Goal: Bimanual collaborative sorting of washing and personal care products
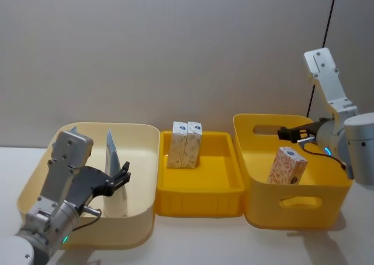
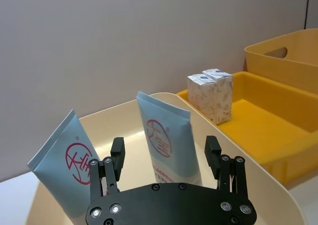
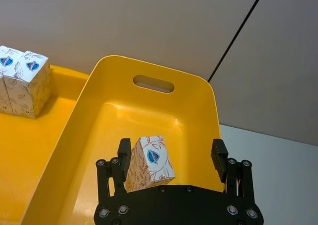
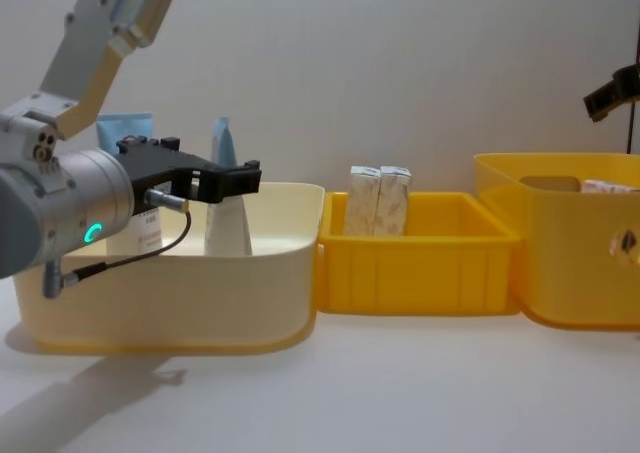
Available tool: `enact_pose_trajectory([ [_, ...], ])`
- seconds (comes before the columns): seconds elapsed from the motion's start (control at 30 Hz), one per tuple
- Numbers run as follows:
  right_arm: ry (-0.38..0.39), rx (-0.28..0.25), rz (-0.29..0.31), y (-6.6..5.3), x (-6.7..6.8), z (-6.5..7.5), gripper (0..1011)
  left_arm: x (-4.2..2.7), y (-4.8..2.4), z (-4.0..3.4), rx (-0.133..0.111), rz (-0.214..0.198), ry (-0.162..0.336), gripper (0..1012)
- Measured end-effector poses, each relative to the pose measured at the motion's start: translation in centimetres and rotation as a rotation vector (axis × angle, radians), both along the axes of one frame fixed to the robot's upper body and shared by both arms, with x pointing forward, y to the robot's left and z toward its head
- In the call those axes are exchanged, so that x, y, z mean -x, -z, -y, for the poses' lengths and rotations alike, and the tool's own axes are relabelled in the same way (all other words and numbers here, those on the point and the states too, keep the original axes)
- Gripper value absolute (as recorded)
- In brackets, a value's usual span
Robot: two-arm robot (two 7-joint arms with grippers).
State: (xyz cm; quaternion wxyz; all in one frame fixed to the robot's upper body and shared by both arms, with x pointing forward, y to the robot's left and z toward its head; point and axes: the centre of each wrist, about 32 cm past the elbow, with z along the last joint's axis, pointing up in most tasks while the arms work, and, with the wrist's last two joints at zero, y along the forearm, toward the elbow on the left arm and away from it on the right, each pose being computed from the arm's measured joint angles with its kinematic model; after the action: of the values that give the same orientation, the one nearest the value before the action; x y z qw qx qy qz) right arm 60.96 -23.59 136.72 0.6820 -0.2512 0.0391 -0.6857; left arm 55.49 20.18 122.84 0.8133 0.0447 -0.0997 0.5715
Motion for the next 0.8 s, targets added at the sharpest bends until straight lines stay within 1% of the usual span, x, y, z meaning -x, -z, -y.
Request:
enact_pose_trajectory([
  [0.03,0.000,0.000,0.000,0.0,0.0,0.0,1001,-0.10,0.01,-0.02,0.005,0.000,-0.001,1003],
  [0.1,0.000,0.000,0.000,0.0,0.0,0.0,1001,-0.66,0.27,-0.10,0.029,-0.007,-0.007,1003],
  [0.13,0.000,0.000,0.000,0.0,0.0,0.0,1001,-0.66,0.27,-0.10,0.029,-0.007,-0.007,1003],
  [0.2,0.000,0.000,0.000,0.0,0.0,0.0,1001,-1.15,0.41,-0.05,0.048,-0.012,-0.003,1003],
  [0.23,0.000,0.000,0.000,0.0,0.0,0.0,1001,-1.15,0.41,-0.05,0.048,-0.012,-0.003,1003],
  [0.33,0.000,0.000,0.000,0.0,0.0,0.0,1001,-1.65,0.62,-0.06,0.064,-0.020,0.001,1003],
  [0.37,0.000,0.000,0.000,0.0,0.0,0.0,1001,-1.65,0.62,-0.06,0.064,-0.020,0.001,1003],
  [0.47,0.000,0.000,0.000,0.0,0.0,0.0,1001,-2.04,0.74,-0.03,0.074,-0.027,0.003,1003],
  [0.67,0.000,0.000,0.000,0.0,0.0,0.0,1001,-2.40,0.91,-0.01,0.083,-0.035,0.006,1003],
  [0.8,0.000,0.000,0.000,0.0,0.0,0.0,1001,-2.57,0.97,0.01,0.087,-0.039,0.008,956],
])
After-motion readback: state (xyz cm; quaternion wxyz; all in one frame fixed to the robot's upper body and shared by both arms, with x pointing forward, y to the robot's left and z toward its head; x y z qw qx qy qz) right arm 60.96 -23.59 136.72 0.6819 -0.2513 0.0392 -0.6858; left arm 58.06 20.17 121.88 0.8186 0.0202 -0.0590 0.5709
